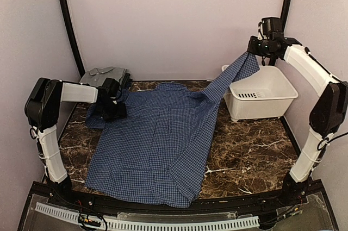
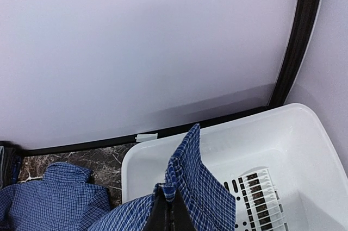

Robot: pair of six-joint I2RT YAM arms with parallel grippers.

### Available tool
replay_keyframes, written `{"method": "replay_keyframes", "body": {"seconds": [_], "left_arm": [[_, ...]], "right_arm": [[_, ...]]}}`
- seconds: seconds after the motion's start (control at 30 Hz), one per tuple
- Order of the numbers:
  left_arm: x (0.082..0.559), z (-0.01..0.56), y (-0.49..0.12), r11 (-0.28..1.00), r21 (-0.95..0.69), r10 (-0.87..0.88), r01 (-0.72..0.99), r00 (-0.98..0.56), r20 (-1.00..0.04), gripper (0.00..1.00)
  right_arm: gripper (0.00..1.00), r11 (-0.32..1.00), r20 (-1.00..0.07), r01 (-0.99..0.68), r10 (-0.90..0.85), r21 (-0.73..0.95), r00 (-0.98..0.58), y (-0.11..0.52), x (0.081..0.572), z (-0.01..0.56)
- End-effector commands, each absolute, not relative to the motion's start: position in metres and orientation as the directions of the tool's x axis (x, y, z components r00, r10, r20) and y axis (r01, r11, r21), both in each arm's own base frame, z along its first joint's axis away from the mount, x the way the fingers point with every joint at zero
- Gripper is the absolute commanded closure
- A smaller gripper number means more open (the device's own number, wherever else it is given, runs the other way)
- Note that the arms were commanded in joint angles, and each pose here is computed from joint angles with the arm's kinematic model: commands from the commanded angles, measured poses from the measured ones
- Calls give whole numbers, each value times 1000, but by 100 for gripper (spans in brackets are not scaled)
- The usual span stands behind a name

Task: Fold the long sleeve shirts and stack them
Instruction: Flatten out the crumpled shirt at the center of the board.

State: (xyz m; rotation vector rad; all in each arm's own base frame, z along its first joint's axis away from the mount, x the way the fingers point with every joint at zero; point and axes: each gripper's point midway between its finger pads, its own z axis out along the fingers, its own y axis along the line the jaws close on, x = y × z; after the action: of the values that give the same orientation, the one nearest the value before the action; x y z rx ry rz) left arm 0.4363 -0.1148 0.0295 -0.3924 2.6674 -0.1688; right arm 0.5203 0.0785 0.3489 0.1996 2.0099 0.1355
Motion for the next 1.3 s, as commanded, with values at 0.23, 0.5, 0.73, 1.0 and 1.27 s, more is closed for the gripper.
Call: {"method": "replay_keyframes", "body": {"seconds": [0.23,0.5,0.73,1.0,1.27], "left_arm": [[415,13,-79,939,-109,-343,-325,-877,-337,31],[430,34,-99,940,-211,-330,-269,-873,-358,30],[439,56,-119,941,-268,-298,-206,-880,-370,30],[439,106,-174,950,-313,-162,-12,-875,-456,30],[402,114,-250,896,-400,13,193,-912,-410,31]], "right_arm": [[100,972,-925,-135,131,190,-357,144,475,381],[100,971,-868,-189,36,149,-495,191,423,316],[100,987,-726,-133,-25,92,-688,192,369,205],[100,986,-592,71,-33,-152,-805,122,328,120],[100,974,-633,184,59,-133,-772,77,318,138]]}}
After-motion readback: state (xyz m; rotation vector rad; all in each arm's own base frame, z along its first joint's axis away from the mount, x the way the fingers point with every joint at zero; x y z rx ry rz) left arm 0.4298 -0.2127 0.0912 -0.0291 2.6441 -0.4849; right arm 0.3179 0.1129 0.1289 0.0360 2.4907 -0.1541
